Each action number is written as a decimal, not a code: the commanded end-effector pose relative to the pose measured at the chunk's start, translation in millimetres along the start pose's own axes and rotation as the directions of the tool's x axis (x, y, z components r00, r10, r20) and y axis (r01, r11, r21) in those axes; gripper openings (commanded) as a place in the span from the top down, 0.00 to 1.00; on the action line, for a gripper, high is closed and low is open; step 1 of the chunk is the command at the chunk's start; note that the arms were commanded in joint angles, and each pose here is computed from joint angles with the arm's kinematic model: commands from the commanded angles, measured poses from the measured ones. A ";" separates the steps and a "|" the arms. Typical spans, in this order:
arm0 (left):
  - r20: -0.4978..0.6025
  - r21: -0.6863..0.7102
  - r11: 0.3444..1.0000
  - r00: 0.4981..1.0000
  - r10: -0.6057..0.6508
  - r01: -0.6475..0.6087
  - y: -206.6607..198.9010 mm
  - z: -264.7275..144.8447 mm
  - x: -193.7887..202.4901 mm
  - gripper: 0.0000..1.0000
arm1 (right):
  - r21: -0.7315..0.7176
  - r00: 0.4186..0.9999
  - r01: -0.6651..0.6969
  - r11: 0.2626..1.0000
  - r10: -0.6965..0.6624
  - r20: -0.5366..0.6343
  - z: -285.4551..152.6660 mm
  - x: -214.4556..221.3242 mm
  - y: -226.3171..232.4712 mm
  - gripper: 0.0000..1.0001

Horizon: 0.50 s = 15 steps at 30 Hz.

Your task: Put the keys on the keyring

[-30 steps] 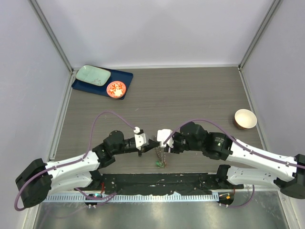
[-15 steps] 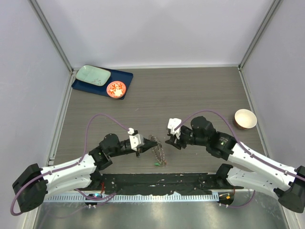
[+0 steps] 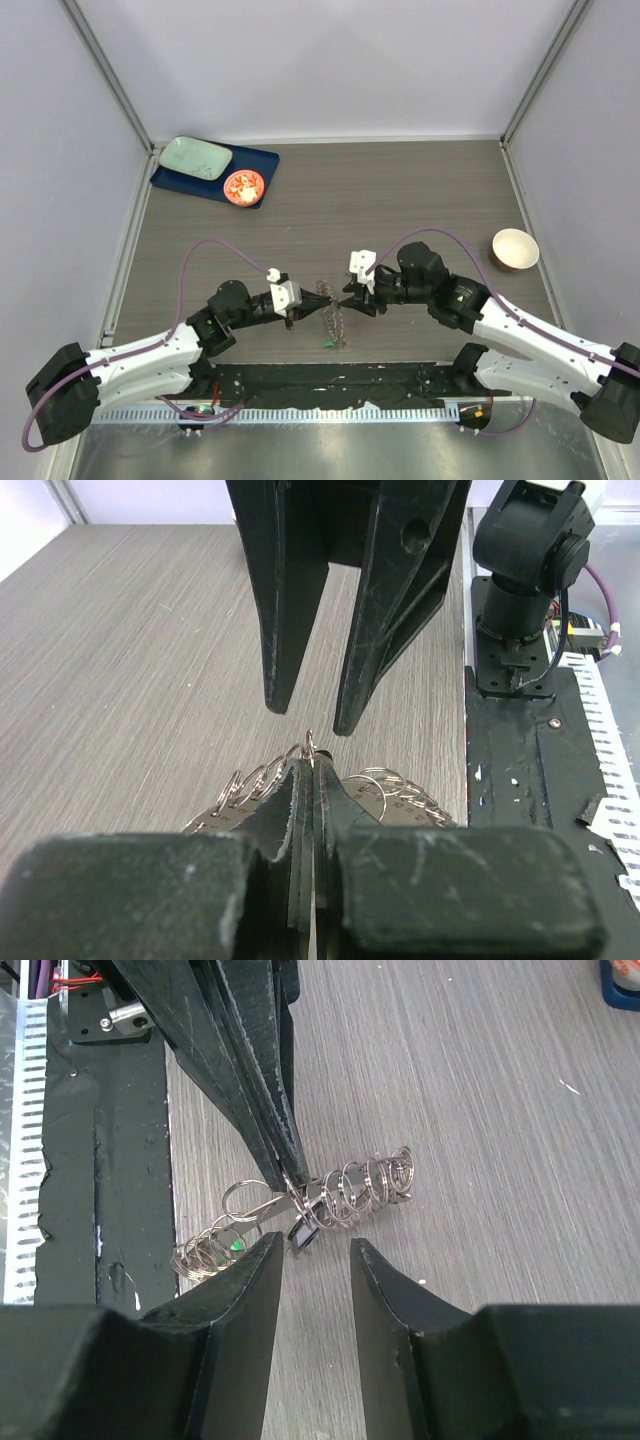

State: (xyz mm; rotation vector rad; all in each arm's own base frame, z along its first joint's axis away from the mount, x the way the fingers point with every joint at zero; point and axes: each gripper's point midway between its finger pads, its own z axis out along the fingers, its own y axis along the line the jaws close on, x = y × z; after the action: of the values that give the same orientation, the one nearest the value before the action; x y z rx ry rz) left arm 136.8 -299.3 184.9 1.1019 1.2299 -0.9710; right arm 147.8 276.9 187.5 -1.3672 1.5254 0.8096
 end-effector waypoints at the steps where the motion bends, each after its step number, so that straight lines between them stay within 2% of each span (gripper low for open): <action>1: 0.145 0.006 0.999 0.988 0.053 -0.054 1.3 4.1 -41.2 1.00 | -0.013 0.998 0.035 0.999 -0.034 0.043 0.6 -17.4 -2.6 0.60; 10: 0.148 0.029 0.999 0.988 0.041 -0.046 -2.0 5.8 -42.7 1.00 | -0.024 0.997 0.044 0.999 -0.042 0.059 -0.8 -22.7 -1.1 0.66; 15: 0.148 0.036 0.999 0.988 0.033 -0.039 -2.7 7.7 -41.8 1.00 | -0.031 0.997 0.041 0.999 -0.039 0.063 -0.9 -23.4 0.0 0.83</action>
State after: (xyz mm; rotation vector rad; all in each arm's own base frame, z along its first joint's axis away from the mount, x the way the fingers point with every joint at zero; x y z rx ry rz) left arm 131.5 -303.1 188.7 1.1054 1.2095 -1.0161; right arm 144.5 277.8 183.0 -1.3982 1.5234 0.8299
